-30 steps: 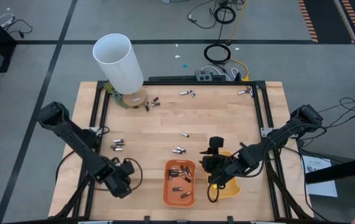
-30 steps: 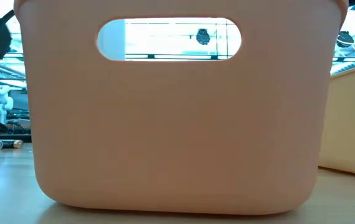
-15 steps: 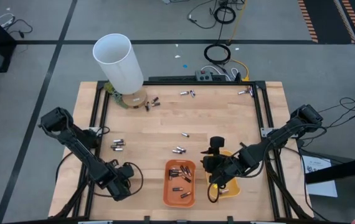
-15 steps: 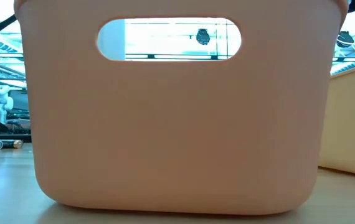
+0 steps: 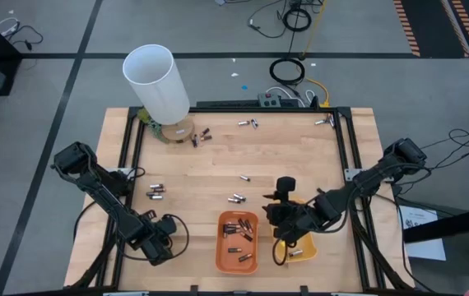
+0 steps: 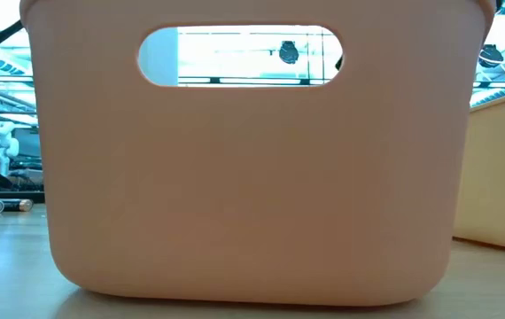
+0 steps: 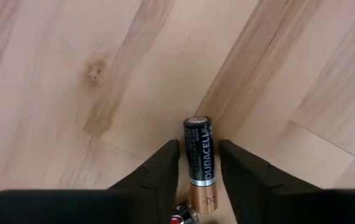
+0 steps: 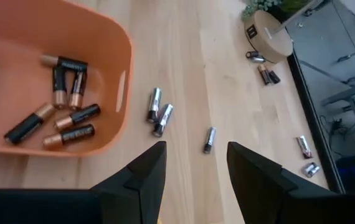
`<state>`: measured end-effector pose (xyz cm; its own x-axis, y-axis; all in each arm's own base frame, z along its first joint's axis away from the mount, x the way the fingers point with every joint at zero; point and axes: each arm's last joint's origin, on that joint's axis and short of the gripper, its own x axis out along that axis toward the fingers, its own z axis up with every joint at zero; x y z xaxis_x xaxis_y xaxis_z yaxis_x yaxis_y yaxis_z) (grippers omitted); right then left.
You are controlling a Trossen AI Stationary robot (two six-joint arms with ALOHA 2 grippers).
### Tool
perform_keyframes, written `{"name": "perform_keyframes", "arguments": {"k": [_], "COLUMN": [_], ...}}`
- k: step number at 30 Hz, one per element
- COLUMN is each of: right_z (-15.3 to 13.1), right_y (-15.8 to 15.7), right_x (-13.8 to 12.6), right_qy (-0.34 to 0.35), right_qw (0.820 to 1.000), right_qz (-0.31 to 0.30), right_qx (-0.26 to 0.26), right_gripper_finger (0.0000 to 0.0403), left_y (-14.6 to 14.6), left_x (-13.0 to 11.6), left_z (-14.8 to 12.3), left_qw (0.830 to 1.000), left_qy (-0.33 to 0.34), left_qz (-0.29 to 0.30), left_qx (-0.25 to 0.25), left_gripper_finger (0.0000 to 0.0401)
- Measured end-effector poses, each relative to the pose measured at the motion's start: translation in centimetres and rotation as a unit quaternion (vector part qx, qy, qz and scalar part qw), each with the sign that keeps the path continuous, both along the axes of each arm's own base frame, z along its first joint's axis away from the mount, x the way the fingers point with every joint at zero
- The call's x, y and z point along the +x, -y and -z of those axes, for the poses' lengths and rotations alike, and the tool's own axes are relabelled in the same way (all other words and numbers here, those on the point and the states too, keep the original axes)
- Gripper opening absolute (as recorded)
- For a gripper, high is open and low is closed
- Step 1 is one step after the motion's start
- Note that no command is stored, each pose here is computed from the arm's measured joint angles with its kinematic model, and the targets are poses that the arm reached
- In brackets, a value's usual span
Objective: Sort batteries
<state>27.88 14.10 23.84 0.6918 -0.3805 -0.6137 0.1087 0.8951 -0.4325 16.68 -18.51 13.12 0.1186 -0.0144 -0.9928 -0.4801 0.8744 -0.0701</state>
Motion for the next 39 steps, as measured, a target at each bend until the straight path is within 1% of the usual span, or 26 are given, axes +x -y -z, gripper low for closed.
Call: {"name": "perform_keyframes", "arguments": {"k": [2,4,6,9,11,12,14,18,21,23,26,28,31,34,39], "right_z": [0.3,0.8,0.5,-0.3,-0.5,-0.6,-0.9,-0.6,-0.5,-0.2,0.0,0.1,0.3,0.3,0.3], "right_y": [0.3,0.9,2.0,3.9,5.1,5.6,6.6,7.8,8.0,8.0,7.9,8.0,8.0,8.0,8.1], "right_x": [0.3,0.6,0.9,0.6,-0.2,-0.6,-1.4,-2.3,-2.3,-2.3,-2.2,-2.1,-2.0,-2.0,-2.0], "right_qy": [0.003,0.020,0.056,0.117,0.147,0.162,0.190,0.206,0.206,0.195,0.188,0.187,0.182,0.181,0.182], "right_qw": [1.000,0.999,0.993,0.975,0.963,0.959,0.954,0.954,0.954,0.957,0.958,0.959,0.961,0.961,0.961], "right_qz": [-0.011,-0.035,-0.073,-0.123,-0.143,-0.145,-0.141,-0.129,-0.125,-0.125,-0.125,-0.126,-0.126,-0.125,-0.125], "right_qx": [0.011,0.026,0.075,0.147,0.176,0.183,0.185,0.178,0.179,0.176,0.174,0.170,0.166,0.165,0.166], "right_gripper_finger": [0.0160,0.0160,0.0160,0.0160,0.0160,0.0160,0.0160,0.0160,0.0160,0.0160,0.0160,0.0160,0.0160,0.0160,0.0160], "left_y": [-0.1,-0.1,-0.1,-0.1,0.0,0.0,0.0,-0.6,-0.8,-1.1,-1.6,-1.9,-2.1,-2.2,-2.2], "left_x": [0.0,0.0,0.0,0.0,0.1,0.2,0.5,1.7,3.0,3.7,5.1,5.9,7.1,8.7,11.3], "left_z": [0.0,0.0,0.0,0.0,-0.1,-0.2,-0.5,-1.5,-2.9,-3.9,-5.9,-7.5,-9.8,-11.4,-13.1], "left_qw": [1.000,1.000,1.000,1.000,1.000,0.999,0.999,0.997,0.996,0.994,0.988,0.982,0.965,0.937,0.886], "left_qy": [0.004,0.007,0.008,0.009,0.012,0.015,0.020,0.032,0.049,0.060,0.110,0.145,0.221,0.309,0.419], "left_qz": [0.001,0.010,0.011,0.011,0.015,0.021,0.031,0.041,0.049,0.061,0.072,0.082,0.098,0.122,0.169], "left_qx": [0.007,0.012,0.013,0.014,0.017,0.019,0.026,0.060,0.059,0.062,0.076,0.090,0.103,0.108,0.108], "left_gripper_finger": [0.0093,0.0069,0.0050,0.0050,0.0050,0.0050,0.0050,0.0049,0.0049,0.0049,0.0049,0.0049,0.0049,0.0049,0.0049]}}
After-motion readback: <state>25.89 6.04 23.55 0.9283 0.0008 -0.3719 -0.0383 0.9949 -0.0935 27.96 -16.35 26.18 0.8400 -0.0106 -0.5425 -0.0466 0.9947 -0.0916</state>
